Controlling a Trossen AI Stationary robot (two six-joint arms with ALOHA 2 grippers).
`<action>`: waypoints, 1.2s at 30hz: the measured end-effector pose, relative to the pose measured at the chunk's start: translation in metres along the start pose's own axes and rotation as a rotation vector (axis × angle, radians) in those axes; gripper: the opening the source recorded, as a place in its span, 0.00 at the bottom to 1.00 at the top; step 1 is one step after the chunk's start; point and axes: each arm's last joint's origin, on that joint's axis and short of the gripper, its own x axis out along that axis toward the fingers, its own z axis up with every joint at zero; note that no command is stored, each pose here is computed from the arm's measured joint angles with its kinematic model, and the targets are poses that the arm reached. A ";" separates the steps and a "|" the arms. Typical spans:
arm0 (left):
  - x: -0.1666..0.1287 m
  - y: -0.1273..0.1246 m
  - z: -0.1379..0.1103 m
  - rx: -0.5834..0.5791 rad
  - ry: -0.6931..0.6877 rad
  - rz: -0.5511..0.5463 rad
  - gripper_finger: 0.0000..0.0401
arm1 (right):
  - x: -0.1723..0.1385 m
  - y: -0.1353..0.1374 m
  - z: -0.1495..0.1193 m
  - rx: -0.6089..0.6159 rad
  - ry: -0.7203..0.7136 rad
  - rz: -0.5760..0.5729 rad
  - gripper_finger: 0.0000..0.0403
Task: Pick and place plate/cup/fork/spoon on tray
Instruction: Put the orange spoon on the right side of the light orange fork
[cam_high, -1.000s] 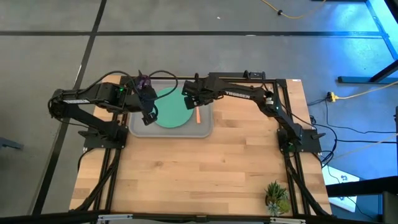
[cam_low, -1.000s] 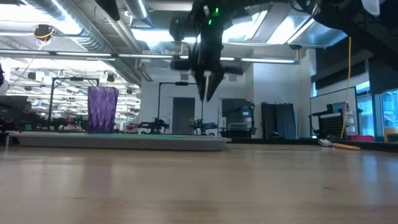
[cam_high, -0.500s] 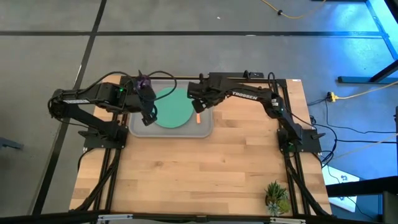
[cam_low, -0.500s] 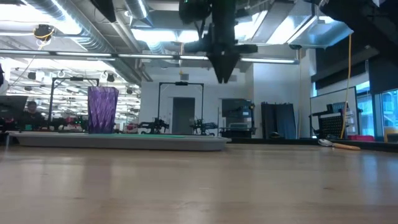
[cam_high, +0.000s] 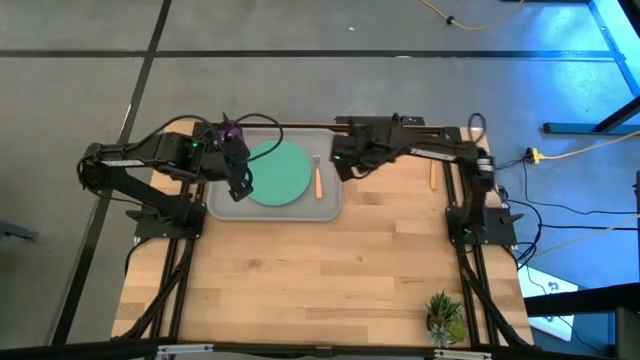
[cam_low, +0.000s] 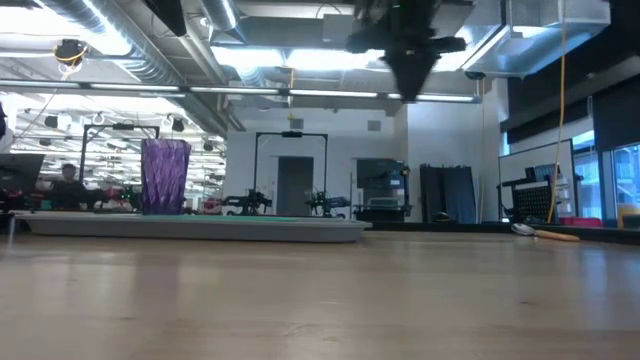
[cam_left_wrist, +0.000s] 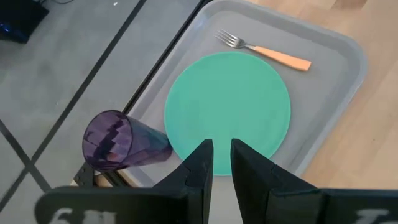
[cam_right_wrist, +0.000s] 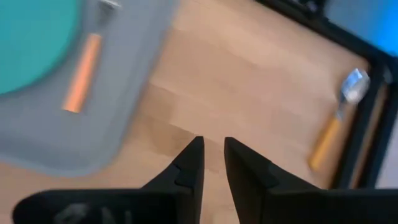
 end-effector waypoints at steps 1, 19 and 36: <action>0.000 0.000 0.000 0.000 0.000 0.000 0.13 | 0.000 -0.008 -0.005 0.020 0.008 -0.011 0.17; 0.000 0.000 0.000 -0.032 -0.010 0.015 0.13 | 0.067 -0.131 -0.050 0.449 0.267 -0.234 0.17; 0.000 0.004 0.003 -0.039 -0.090 0.137 0.13 | 0.147 -0.175 -0.035 0.691 0.209 -0.223 0.17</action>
